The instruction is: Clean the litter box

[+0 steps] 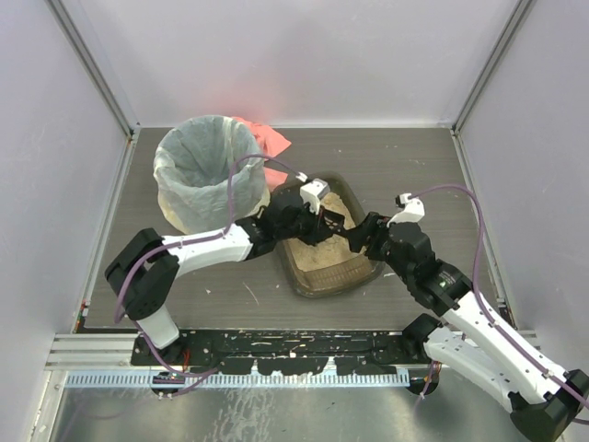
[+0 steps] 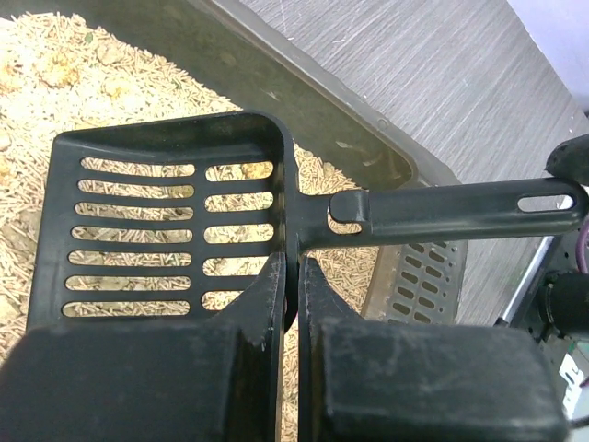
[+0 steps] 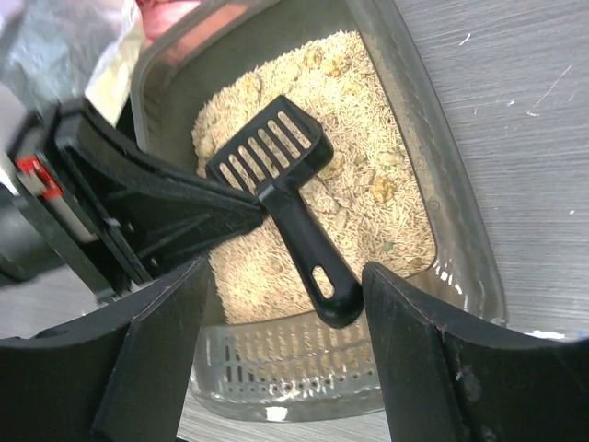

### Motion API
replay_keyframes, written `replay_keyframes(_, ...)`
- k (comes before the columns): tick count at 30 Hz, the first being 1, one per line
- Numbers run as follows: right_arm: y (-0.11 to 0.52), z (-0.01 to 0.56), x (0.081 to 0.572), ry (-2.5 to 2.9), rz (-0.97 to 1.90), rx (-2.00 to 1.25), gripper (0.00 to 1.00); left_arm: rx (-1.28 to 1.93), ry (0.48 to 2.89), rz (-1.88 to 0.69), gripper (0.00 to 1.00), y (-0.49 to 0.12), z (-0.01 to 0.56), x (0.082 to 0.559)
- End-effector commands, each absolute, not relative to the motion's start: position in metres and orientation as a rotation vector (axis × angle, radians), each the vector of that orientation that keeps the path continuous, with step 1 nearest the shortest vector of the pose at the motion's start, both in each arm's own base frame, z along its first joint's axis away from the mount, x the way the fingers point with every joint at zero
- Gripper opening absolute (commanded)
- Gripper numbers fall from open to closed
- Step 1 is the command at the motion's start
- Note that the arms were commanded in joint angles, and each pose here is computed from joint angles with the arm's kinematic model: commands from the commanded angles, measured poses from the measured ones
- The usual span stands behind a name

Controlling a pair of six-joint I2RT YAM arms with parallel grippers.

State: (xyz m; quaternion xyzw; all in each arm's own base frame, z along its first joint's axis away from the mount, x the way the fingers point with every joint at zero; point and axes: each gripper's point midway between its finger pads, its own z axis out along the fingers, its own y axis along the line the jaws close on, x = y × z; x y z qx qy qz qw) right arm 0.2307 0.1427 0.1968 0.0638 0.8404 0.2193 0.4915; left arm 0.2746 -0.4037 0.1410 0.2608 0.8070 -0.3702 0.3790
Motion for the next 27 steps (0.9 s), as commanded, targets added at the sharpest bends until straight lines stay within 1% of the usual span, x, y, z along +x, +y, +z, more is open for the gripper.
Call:
replay_keyframes(1, 0.147, 0.228, 0.246, 1.866, 0.729, 0.463, 0.72, 0.512, 1.912, -0.922, 0.0, -0.416, 0.169, 0.278)
replay_keyframes(8, 0.141, 0.216, 0.247, 1.831, 0.77, 0.634, 0.68, 0.359, 1.814, -0.887, 0.0, -0.415, 0.174, 0.276)
replay_keyframes(13, 0.116, 0.208, 0.244, 1.827, 0.642, 0.708, 0.66, 0.292, 1.77, -0.88, 0.0, -0.409, 0.185, 0.275)
replay_keyframes(17, 0.097, 0.213, 0.24, 1.774, 0.584, 0.728, 0.67, 0.245, 1.734, -0.871, 0.0, -0.401, 0.194, 0.277)
replay_keyframes(23, 0.12, 0.22, 0.244, 1.747, 0.732, 0.675, 0.68, 0.217, 1.705, -0.927, 0.0, -0.405, 0.202, 0.275)
replay_keyframes(27, 0.134, 0.217, 0.252, 1.743, 0.777, 0.65, 0.68, 0.212, 1.7, -0.95, 0.0, -0.408, 0.206, 0.271)
